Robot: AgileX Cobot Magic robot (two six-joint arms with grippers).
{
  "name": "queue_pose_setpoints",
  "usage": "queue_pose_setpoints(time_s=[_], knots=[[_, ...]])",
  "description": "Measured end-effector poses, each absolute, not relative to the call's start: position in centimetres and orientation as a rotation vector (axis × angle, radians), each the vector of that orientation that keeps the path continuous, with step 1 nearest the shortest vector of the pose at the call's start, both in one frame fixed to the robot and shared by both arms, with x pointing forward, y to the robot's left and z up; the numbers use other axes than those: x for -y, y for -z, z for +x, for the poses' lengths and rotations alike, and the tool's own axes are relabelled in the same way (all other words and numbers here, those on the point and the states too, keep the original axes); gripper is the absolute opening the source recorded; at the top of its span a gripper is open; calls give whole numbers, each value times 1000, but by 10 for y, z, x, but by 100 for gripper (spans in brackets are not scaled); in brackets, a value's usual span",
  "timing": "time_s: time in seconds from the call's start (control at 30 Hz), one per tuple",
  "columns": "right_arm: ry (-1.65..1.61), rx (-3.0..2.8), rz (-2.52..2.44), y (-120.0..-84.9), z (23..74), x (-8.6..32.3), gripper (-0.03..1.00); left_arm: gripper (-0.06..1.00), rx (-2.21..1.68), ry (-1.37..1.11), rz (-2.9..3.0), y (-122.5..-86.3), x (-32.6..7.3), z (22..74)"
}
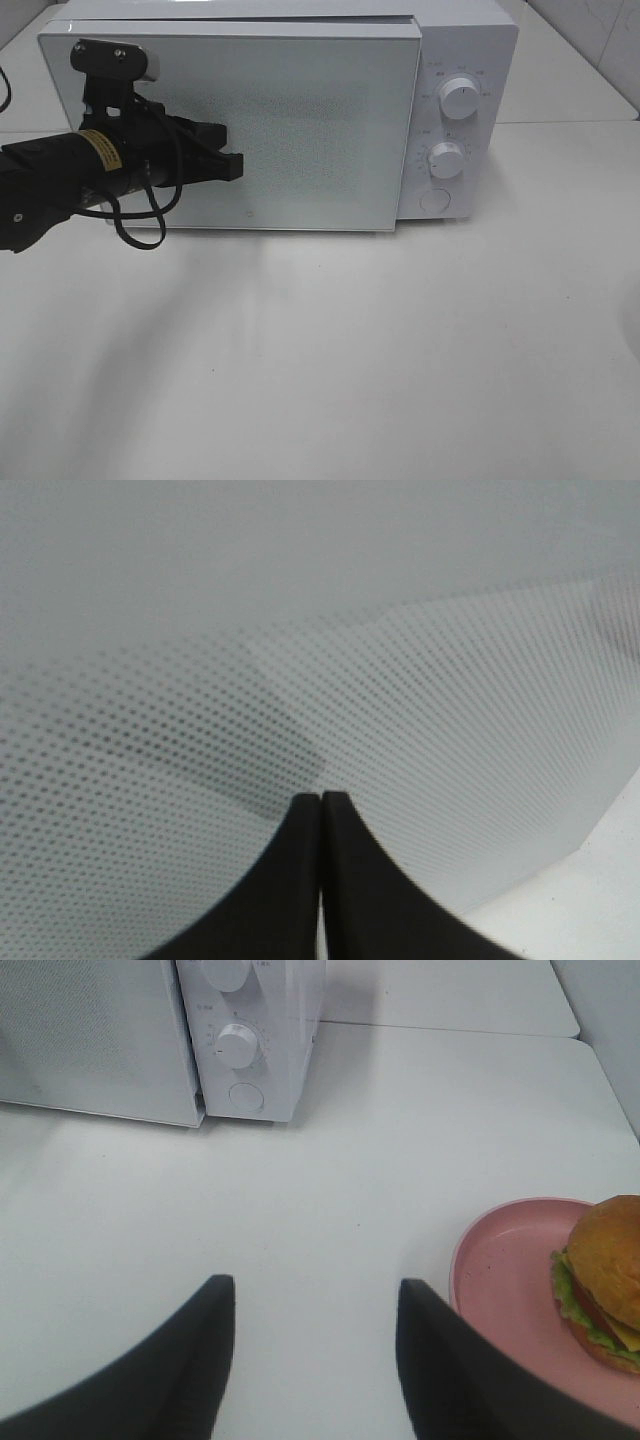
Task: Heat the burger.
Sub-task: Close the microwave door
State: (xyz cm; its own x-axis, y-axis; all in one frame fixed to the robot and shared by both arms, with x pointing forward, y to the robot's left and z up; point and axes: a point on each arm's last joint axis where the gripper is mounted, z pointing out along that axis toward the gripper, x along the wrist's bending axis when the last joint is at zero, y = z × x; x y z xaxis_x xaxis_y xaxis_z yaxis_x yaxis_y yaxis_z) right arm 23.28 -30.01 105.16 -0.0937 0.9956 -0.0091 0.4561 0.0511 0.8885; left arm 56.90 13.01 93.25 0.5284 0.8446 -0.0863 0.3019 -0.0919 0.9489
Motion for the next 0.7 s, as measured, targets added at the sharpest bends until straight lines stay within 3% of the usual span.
queue_pose_setpoints(time_s=[0.7], knots=[[-988,-1638,1482,-1052,233,300,52,0,-873,-615,1710,-939,-99,587]])
